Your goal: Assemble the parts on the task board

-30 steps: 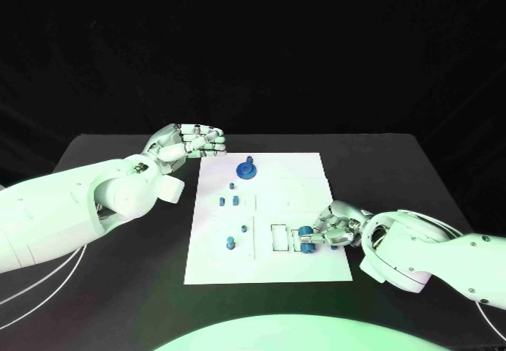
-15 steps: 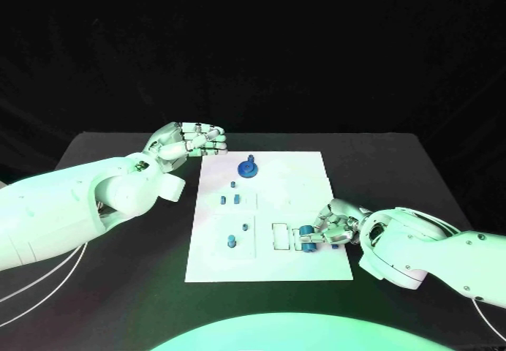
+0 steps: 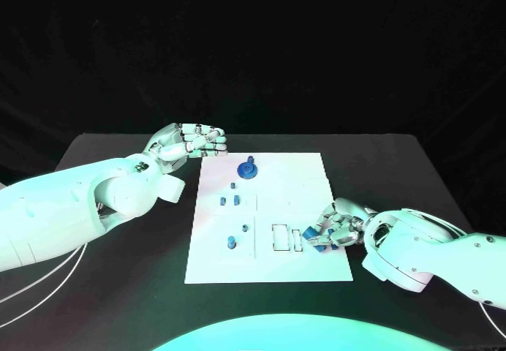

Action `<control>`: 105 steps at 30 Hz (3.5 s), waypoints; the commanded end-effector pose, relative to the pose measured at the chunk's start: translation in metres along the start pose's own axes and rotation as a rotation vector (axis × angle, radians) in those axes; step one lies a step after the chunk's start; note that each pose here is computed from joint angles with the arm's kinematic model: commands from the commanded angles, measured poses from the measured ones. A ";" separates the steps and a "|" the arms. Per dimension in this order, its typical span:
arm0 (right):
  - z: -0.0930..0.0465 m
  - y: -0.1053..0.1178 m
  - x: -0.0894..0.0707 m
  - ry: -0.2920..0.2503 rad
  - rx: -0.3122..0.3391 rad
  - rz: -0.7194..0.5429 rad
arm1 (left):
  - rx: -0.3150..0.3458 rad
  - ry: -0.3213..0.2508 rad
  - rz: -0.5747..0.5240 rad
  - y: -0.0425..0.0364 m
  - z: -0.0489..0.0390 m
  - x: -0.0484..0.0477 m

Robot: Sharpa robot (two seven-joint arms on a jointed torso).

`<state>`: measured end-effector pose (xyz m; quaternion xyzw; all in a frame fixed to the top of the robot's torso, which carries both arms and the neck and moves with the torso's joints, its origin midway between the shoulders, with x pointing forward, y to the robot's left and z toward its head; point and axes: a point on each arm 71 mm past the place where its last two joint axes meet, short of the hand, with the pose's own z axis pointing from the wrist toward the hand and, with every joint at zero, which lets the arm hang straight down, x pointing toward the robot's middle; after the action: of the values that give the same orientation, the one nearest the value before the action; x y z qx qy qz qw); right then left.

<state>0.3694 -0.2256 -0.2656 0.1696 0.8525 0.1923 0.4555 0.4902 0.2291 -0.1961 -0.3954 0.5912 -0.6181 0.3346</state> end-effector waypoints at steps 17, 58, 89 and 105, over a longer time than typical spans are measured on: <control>-0.009 0.031 -0.006 0.050 -0.018 0.162 | 0.001 0.017 -0.013 0.0001 0.0009 0.0022; 0.017 0.051 0.020 0.121 -0.004 0.130 | -0.009 0.022 -0.015 0.0004 0.0000 0.0017; 0.010 0.048 0.011 0.056 -0.081 0.092 | -0.012 0.018 -0.013 0.0008 0.0001 0.0002; -0.016 -0.005 -0.043 -0.121 -0.123 0.034 | 0.005 0.011 -0.012 -0.0001 0.0015 0.0022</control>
<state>0.3789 -0.2548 -0.2316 0.2090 0.8107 0.2305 0.4959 0.4910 0.2289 -0.1974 -0.3971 0.5952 -0.6157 0.3301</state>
